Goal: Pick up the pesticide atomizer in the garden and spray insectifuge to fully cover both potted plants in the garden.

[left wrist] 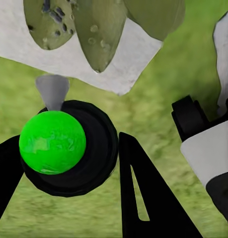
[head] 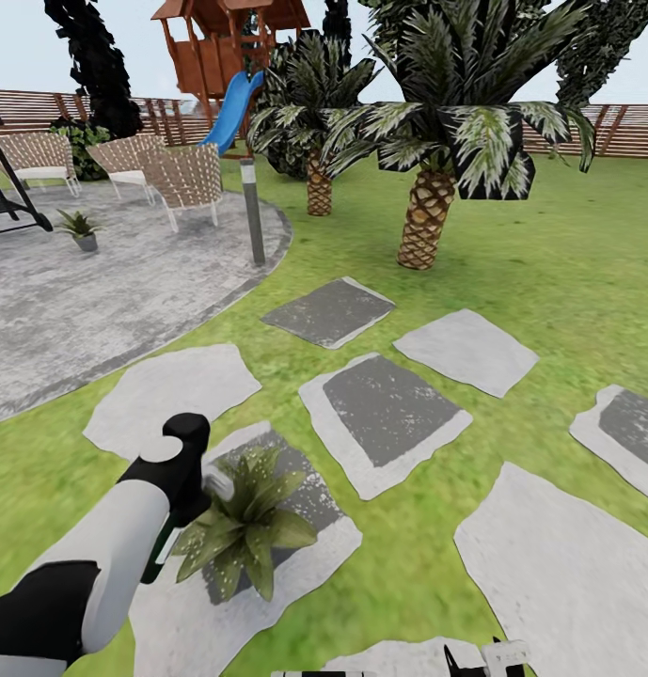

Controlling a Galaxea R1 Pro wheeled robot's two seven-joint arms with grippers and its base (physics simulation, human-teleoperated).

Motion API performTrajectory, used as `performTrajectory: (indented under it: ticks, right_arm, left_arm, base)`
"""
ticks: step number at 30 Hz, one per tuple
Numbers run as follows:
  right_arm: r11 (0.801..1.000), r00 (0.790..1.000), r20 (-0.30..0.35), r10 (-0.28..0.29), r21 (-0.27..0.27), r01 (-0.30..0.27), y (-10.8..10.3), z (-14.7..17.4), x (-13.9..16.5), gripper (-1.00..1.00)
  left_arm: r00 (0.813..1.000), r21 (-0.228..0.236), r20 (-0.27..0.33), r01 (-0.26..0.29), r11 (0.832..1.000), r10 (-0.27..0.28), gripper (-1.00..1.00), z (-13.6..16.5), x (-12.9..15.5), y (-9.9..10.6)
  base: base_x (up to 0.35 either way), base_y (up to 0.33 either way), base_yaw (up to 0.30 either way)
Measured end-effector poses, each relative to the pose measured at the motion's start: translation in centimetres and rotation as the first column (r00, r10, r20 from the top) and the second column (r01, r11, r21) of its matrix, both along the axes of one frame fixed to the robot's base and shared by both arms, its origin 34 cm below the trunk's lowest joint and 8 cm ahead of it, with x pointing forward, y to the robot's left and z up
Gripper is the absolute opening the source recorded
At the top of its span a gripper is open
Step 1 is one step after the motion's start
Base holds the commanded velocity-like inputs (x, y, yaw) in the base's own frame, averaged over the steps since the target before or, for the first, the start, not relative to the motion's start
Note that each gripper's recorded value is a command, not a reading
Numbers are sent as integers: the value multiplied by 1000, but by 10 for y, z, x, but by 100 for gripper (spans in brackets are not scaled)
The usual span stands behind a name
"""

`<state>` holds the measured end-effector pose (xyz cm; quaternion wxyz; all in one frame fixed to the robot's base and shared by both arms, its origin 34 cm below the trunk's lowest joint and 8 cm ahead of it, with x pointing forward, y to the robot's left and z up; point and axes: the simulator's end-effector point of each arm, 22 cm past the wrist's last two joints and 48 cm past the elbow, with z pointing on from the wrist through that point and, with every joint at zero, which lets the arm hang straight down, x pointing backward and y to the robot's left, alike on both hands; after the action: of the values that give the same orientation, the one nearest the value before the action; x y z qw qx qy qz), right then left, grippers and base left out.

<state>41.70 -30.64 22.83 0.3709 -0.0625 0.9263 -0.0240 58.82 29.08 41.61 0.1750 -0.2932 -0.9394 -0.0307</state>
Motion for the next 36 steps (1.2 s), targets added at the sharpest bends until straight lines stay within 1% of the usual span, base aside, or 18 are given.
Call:
performTrajectory:
  ticks: [4, 14, 18, 20, 22, 30, 36]
  right_arm:
    - [1000, 1000, 1, -2, -1, 2, 0, 0, 0, 100]
    - [1000, 1000, 3, -7, -2, 7, -1, 1, 1, 100]
    - [1000, 1000, 1, -7, -2, 7, -1, 0, 0, 100]
    - [1000, 1000, -1, -6, -2, 6, -1, 0, 0, 100]
    - [1000, 1000, -1, -7, -2, 7, -1, 0, 0, 100]
    - [1000, 1000, 0, -7, -2, 7, -1, 0, 0, 100]
    - [1000, 1000, -1, -7, -2, 7, -1, -1, 0, 100]
  left_arm:
    - [1000, 0, -20, 1, 1000, -1, -100, -6, -10, -1]
    - [1000, -6, -30, 0, 1000, 0, -100, -9, -14, -3]
    - [997, -7, -76, 0, 1000, -1, -100, -17, -28, -3]
    - [994, -8, -111, 1, 1000, -2, -100, -27, -44, -3]
    - [993, -4, -121, 2, 1000, -3, -100, -30, -50, -3]
    - [994, -2, -110, 2, 1000, -2, -100, -29, -47, -2]
    - [994, -2, -105, 1, 1000, -1, -100, -28, -45, -2]
  base:
    - [56, 0, 0]
    - [288, 0, 0]
    - [32, 0, 0]
    - [3, 0, 0]
    - [1, 0, 0]
    - [-8, -15, 0]
    - [-109, -223, 0]
